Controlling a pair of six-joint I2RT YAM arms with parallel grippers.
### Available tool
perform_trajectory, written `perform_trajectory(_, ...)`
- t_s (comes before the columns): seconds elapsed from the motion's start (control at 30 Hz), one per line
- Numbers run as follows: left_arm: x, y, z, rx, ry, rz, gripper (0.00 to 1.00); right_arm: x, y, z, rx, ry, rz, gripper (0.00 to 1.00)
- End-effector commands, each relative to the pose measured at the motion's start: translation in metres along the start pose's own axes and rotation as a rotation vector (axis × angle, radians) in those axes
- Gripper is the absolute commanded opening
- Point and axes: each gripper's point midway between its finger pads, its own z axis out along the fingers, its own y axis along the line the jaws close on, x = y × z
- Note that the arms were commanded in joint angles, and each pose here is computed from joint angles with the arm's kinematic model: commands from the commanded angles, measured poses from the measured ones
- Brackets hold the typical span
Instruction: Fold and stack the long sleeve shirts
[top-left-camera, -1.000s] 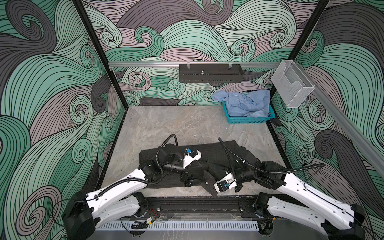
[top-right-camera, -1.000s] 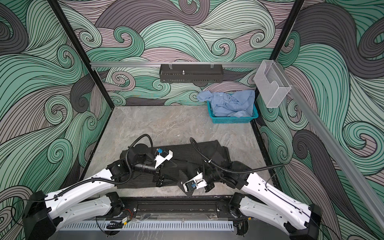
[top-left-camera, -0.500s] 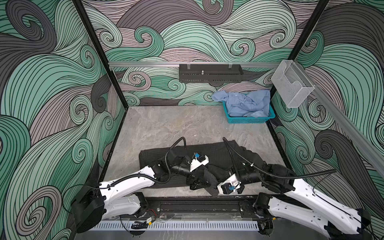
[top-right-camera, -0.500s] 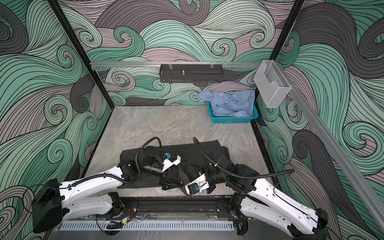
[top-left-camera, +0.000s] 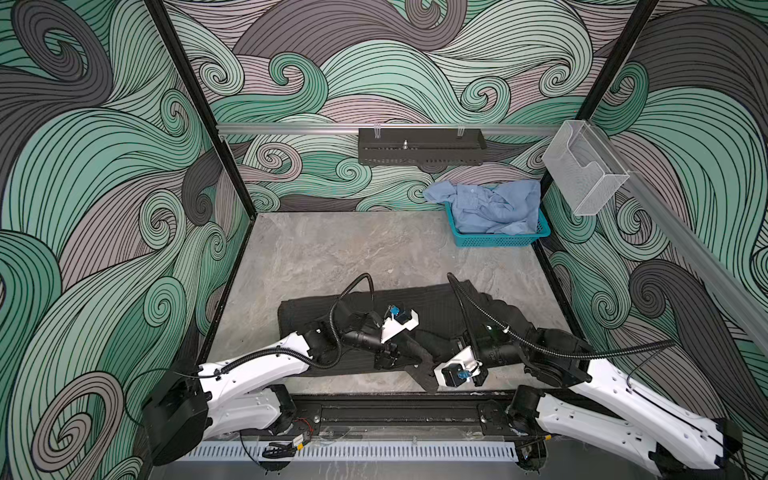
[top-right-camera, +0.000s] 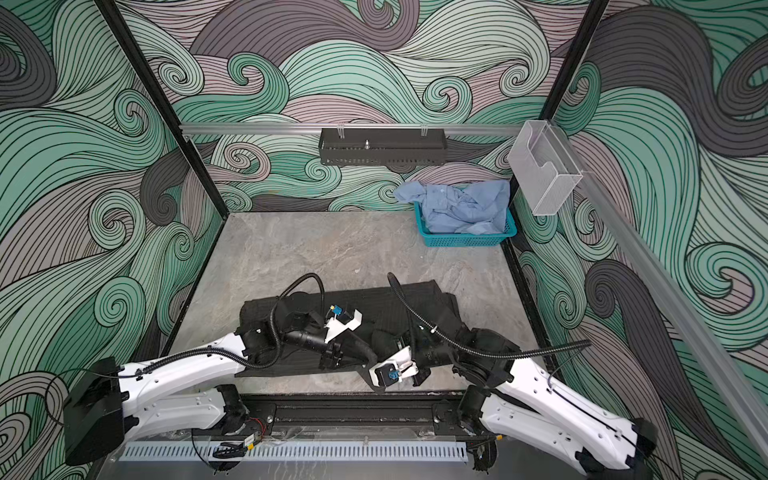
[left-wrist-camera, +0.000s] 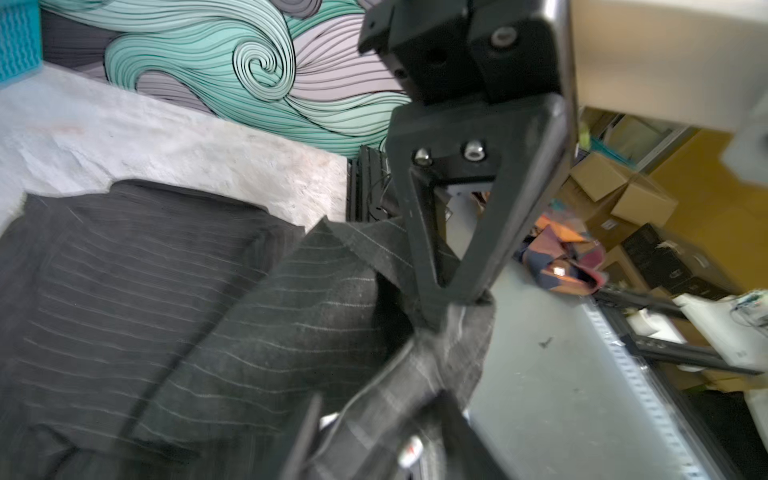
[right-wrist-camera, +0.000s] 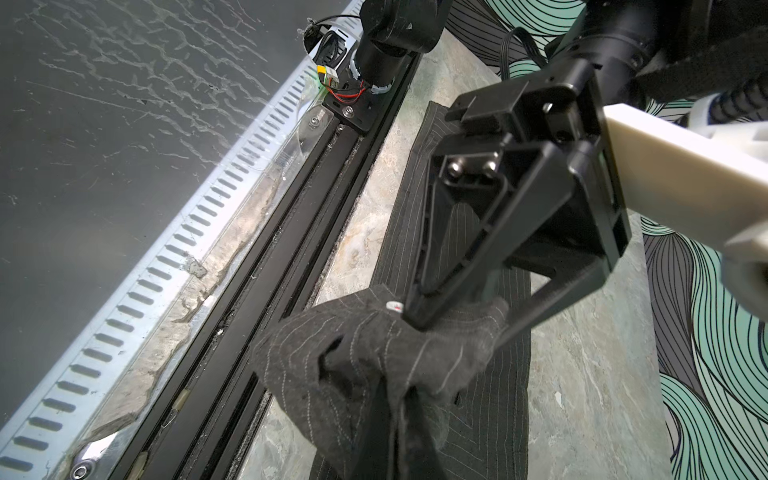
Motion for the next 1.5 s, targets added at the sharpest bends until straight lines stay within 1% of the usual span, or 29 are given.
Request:
perform_trajectory(0.0, -0.012, -0.011, -0.006, 0.017, -0.01, 0.038, 0.28, 0.002, -0.008, -0.001, 0.039, 0.019, 0.009, 0.0)
perform_trajectory(0.1, -0.011, -0.006, -0.013, -0.047, -0.003, 0.036, 0.13, 0.006, -0.012, 0.002, 0.059, 0.038, 0.031, 0.0)
perform_trajectory(0.17, -0.013, -0.004, -0.02, -0.092, -0.002, 0.045, 0.0, 0.008, -0.019, 0.004, 0.085, 0.048, 0.067, 0.0)
perform_trajectory(0.2, -0.014, 0.002, -0.025, -0.143, -0.003, 0.044, 0.0, 0.008, -0.026, 0.004, 0.117, 0.048, 0.098, 0.01)
perform_trajectory(0.23, -0.014, 0.005, -0.029, -0.182, 0.001, 0.042, 0.0, 0.008, -0.032, 0.003, 0.143, 0.045, 0.132, 0.12)
perform_trajectory(0.27, -0.015, 0.01, -0.036, -0.239, 0.01, 0.042, 0.0, 0.009, -0.041, 0.002, 0.189, 0.045, 0.184, 0.32)
perform_trajectory(0.3, -0.016, 0.011, -0.044, -0.275, 0.025, 0.066, 0.0, 0.011, -0.053, 0.0, 0.248, 0.047, 0.243, 0.43)
perform_trajectory(0.37, -0.016, 0.005, -0.058, -0.313, 0.064, 0.104, 0.0, 0.015, -0.07, -0.007, 0.328, 0.039, 0.344, 0.56)
perform_trajectory(0.4, -0.018, 0.004, -0.067, -0.352, 0.07, 0.111, 0.0, 0.018, -0.079, -0.011, 0.367, 0.029, 0.412, 0.6)
perform_trajectory(0.47, -0.018, -0.001, -0.081, -0.396, 0.08, 0.142, 0.0, 0.029, -0.104, -0.02, 0.48, 0.008, 0.586, 0.66)
perform_trajectory(0.5, -0.019, -0.007, -0.087, -0.409, 0.084, 0.165, 0.0, 0.039, -0.119, -0.026, 0.542, 0.009, 0.689, 0.66)
perform_trajectory(0.53, -0.018, -0.013, -0.091, -0.416, 0.092, 0.185, 0.0, 0.053, -0.131, -0.03, 0.59, 0.027, 0.795, 0.66)
perform_trajectory(0.6, -0.014, -0.02, -0.097, -0.432, 0.119, 0.208, 0.0, 0.087, -0.149, -0.036, 0.672, 0.105, 1.013, 0.6)
perform_trajectory(0.7, -0.009, -0.026, -0.106, -0.466, 0.172, 0.233, 0.0, 0.147, -0.157, -0.035, 0.733, 0.307, 1.298, 0.49)
perform_trajectory(0.73, -0.009, -0.028, -0.111, -0.479, 0.18, 0.241, 0.0, 0.167, -0.155, -0.032, 0.726, 0.369, 1.384, 0.45)
perform_trajectory(0.83, -0.018, -0.033, -0.128, -0.527, 0.153, 0.266, 0.0, 0.218, -0.142, -0.021, 0.722, 0.513, 1.569, 0.33)
perform_trajectory(0.9, -0.024, -0.036, -0.139, -0.556, 0.122, 0.276, 0.0, 0.241, -0.133, -0.017, 0.743, 0.585, 1.627, 0.33)
perform_trajectory(0.97, -0.027, -0.038, -0.147, -0.576, 0.106, 0.286, 0.0, 0.26, -0.124, -0.011, 0.759, 0.652, 1.654, 0.31)
perform_trajectory(1.1, -0.025, -0.03, -0.155, -0.636, 0.115, 0.289, 0.0, 0.289, -0.108, -0.001, 0.766, 0.766, 1.701, 0.29)
perform_trajectory(1.17, -0.026, -0.021, -0.16, -0.699, 0.109, 0.274, 0.0, 0.302, -0.101, 0.001, 0.773, 0.818, 1.73, 0.29)
perform_trajectory(1.23, -0.028, -0.006, -0.171, -0.808, 0.092, 0.242, 0.0, 0.313, -0.098, 0.004, 0.772, 0.851, 1.748, 0.29)
perform_trajectory(1.3, -0.029, 0.004, -0.178, -0.883, 0.088, 0.234, 0.0, 0.323, -0.098, 0.005, 0.782, 0.885, 1.751, 0.29)
perform_trajectory(1.47, -0.027, 0.026, -0.186, -1.01, 0.121, 0.214, 0.0, 0.343, -0.098, 0.002, 0.819, 0.949, 1.759, 0.24)
